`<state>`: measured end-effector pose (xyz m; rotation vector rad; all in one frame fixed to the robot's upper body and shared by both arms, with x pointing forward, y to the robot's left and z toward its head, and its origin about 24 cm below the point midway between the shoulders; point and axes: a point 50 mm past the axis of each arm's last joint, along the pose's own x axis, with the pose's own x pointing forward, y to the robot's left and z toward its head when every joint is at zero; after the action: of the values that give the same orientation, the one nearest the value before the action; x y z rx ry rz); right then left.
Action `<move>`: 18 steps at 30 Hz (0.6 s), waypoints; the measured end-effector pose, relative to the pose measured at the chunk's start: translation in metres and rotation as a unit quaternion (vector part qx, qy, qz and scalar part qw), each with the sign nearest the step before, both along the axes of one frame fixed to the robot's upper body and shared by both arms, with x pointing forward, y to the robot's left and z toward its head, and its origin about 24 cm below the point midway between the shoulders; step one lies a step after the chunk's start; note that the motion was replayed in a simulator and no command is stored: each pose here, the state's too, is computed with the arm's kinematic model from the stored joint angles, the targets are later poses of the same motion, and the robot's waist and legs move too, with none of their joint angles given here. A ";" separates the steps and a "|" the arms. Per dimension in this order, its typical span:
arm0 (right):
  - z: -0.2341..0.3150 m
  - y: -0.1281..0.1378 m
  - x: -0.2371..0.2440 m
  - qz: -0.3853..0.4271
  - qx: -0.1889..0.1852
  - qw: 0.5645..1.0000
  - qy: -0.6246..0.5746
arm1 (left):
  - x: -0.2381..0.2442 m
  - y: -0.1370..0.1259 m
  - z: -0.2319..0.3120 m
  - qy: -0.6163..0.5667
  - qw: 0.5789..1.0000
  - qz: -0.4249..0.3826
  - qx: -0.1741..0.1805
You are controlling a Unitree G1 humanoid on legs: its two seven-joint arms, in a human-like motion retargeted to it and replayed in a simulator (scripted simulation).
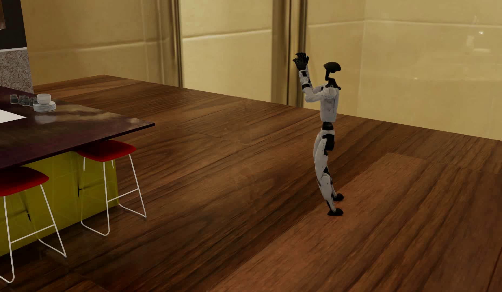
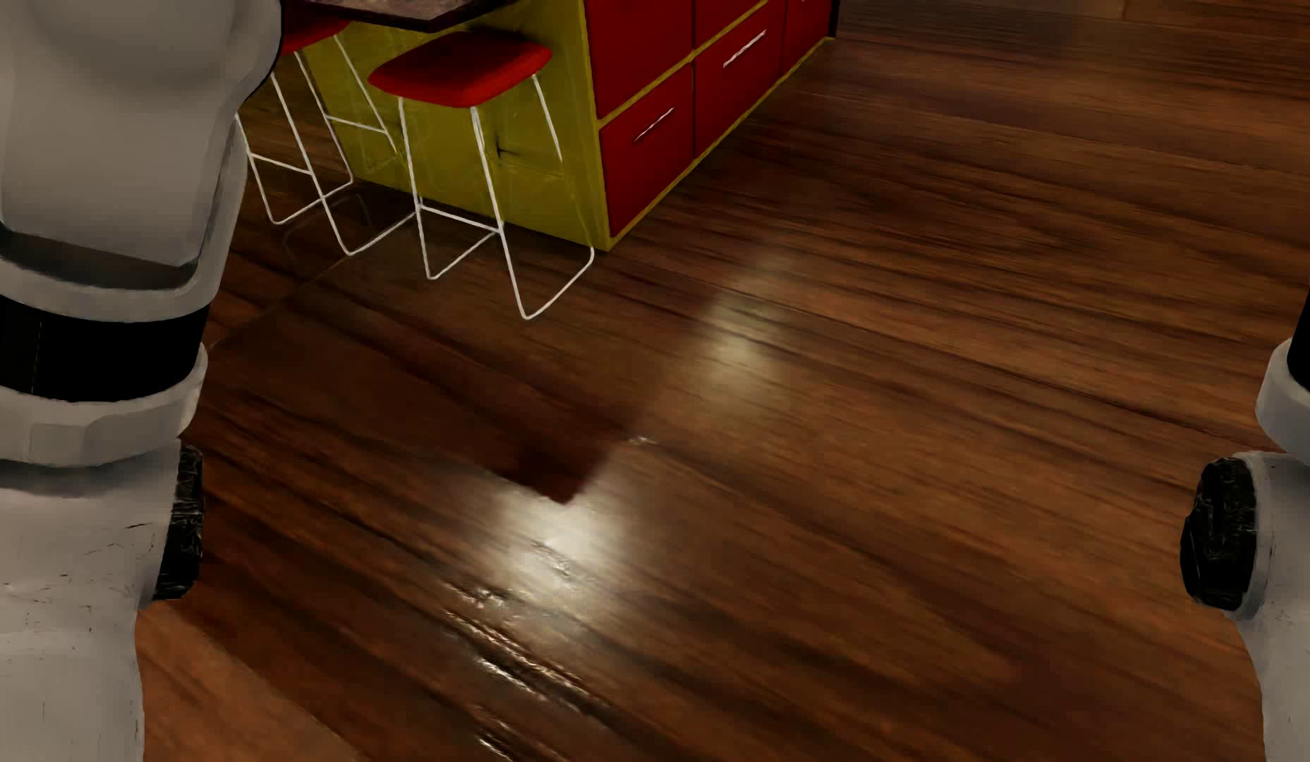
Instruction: Stand still
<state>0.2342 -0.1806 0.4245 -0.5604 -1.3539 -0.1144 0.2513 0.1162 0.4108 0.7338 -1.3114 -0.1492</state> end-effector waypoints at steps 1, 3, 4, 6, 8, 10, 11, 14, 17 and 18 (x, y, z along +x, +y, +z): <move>0.000 0.000 0.000 0.000 0.001 1.000 0.000 | 0.000 0.000 0.000 0.000 1.000 0.000 -0.001; -0.001 -0.001 0.001 -0.001 0.001 1.000 0.002 | 0.001 0.000 -0.001 0.001 1.000 0.000 -0.001; -0.001 -0.001 0.001 -0.002 0.001 1.000 0.004 | 0.001 0.000 -0.001 0.002 1.000 0.001 0.000; -0.002 -0.002 0.003 -0.003 0.002 1.000 0.007 | 0.001 0.000 -0.001 0.003 1.000 0.002 0.001; -0.002 -0.002 0.003 -0.004 0.002 1.000 0.008 | 0.002 0.001 -0.001 0.004 1.000 0.002 0.001; -0.003 -0.003 0.003 -0.005 0.002 1.000 0.008 | 0.002 0.000 -0.002 0.004 1.000 0.002 0.002; -0.003 -0.004 0.002 -0.006 0.004 1.000 0.008 | 0.002 0.000 -0.002 0.005 1.000 0.001 0.001; -0.009 -0.008 0.006 -0.013 0.007 1.000 0.020 | 0.004 0.002 -0.006 0.012 1.000 0.004 0.000; -0.014 -0.012 0.011 -0.020 0.009 0.999 0.035 | 0.006 0.005 -0.007 0.017 1.000 0.009 -0.003; -0.016 -0.013 0.012 -0.022 0.009 0.999 0.039 | 0.007 0.005 -0.008 0.018 1.000 0.010 -0.004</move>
<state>0.2466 -0.1932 0.4084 -0.5739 -1.2635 -0.1387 0.2581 0.1215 0.4031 0.7335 -1.2691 -0.1413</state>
